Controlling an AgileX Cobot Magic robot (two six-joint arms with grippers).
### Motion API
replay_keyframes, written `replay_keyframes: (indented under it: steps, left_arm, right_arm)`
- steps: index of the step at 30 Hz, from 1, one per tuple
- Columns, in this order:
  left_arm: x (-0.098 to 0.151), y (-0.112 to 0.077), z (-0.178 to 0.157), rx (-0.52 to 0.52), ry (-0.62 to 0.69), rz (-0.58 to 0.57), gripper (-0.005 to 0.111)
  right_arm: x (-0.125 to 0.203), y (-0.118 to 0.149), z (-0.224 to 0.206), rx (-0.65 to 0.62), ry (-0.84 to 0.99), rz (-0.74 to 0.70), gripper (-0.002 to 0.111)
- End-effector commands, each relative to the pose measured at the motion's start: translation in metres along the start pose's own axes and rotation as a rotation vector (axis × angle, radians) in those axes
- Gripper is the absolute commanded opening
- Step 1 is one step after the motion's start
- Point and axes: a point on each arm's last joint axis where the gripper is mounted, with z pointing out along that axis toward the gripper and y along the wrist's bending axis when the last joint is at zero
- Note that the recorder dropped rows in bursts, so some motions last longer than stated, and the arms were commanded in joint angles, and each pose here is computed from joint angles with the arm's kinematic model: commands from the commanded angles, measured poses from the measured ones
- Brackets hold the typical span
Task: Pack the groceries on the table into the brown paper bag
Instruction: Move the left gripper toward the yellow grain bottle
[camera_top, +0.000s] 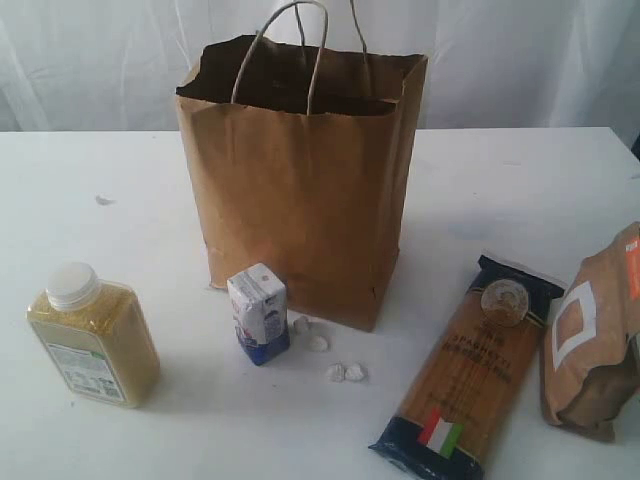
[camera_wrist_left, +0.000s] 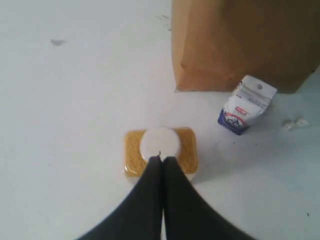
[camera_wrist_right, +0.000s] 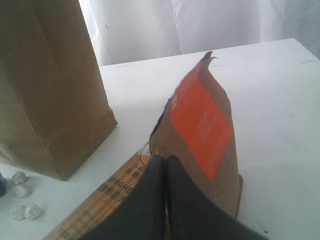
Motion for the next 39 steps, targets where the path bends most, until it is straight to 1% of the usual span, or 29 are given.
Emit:
replay_keyframes:
  steps: [1, 4, 6, 8, 11, 19, 22, 24, 27, 28, 30, 31, 33, 36, 39]
  left_arm:
    - [0.045, 0.003, 0.004, 0.028, -0.057, -0.090, 0.000]
    - [0.066, 0.005, 0.007, 0.028, -0.049, -0.104, 0.000]
    - [0.076, 0.006, 0.011, 0.034, -0.031, -0.150, 0.000]
    - [0.083, 0.006, 0.014, 0.030, -0.015, -0.148, 0.000]
    - [0.087, 0.006, 0.017, 0.027, 0.003, -0.148, 0.000]
    - [0.087, 0.007, 0.017, 0.023, 0.002, -0.142, 0.000]
    - [0.082, 0.010, 0.016, -0.014, -0.056, -0.069, 0.000]
    - [0.078, 0.010, 0.017, -0.004, -0.100, -0.063, 0.000]
    - [0.074, 0.006, 0.024, 0.044, -0.241, -0.028, 0.000]
    - [0.074, 0.003, 0.026, 0.074, -0.316, -0.010, 0.000]
    - [0.077, 0.001, 0.028, 0.109, -0.421, 0.009, 0.000]
    - [0.082, 0.001, 0.030, 0.120, -0.453, 0.011, 0.000]
    - [0.091, 0.001, 0.029, 0.136, -0.478, -0.006, 0.000]
    - [0.101, 0.002, 0.025, 0.146, -0.480, -0.018, 0.000]
    - [0.102, 0.002, 0.017, 0.159, -0.526, -0.044, 0.000]
  right_arm:
    - [0.000, 0.000, 0.000, 0.003, -0.012, 0.002, 0.000]
    - [0.000, 0.000, 0.000, 0.003, -0.012, 0.002, 0.000]
    - [0.000, 0.000, 0.000, 0.003, -0.012, 0.002, 0.000]
    - [0.000, 0.000, 0.000, 0.003, -0.012, 0.002, 0.000]
    - [0.000, 0.000, 0.000, 0.003, -0.014, 0.002, 0.000]
    - [0.000, 0.000, 0.000, 0.003, -0.014, 0.002, 0.000]
    - [0.000, 0.000, 0.000, 0.003, -0.014, 0.002, 0.000]
    - [0.000, 0.000, 0.000, 0.003, -0.012, 0.002, 0.000]
    - [0.000, 0.000, 0.000, 0.003, -0.012, 0.002, 0.000]
    - [0.000, 0.000, 0.000, 0.003, -0.012, 0.002, 0.000]
    - [0.000, 0.000, 0.000, 0.003, -0.012, 0.002, 0.000]
    - [0.000, 0.000, 0.000, 0.003, -0.012, 0.002, 0.000]
    - [0.000, 0.000, 0.000, 0.003, -0.012, 0.002, 0.000]
    - [0.000, 0.000, 0.000, 0.003, -0.015, 0.002, 0.000]
    - [0.000, 0.000, 0.000, 0.003, -0.015, 0.002, 0.000]
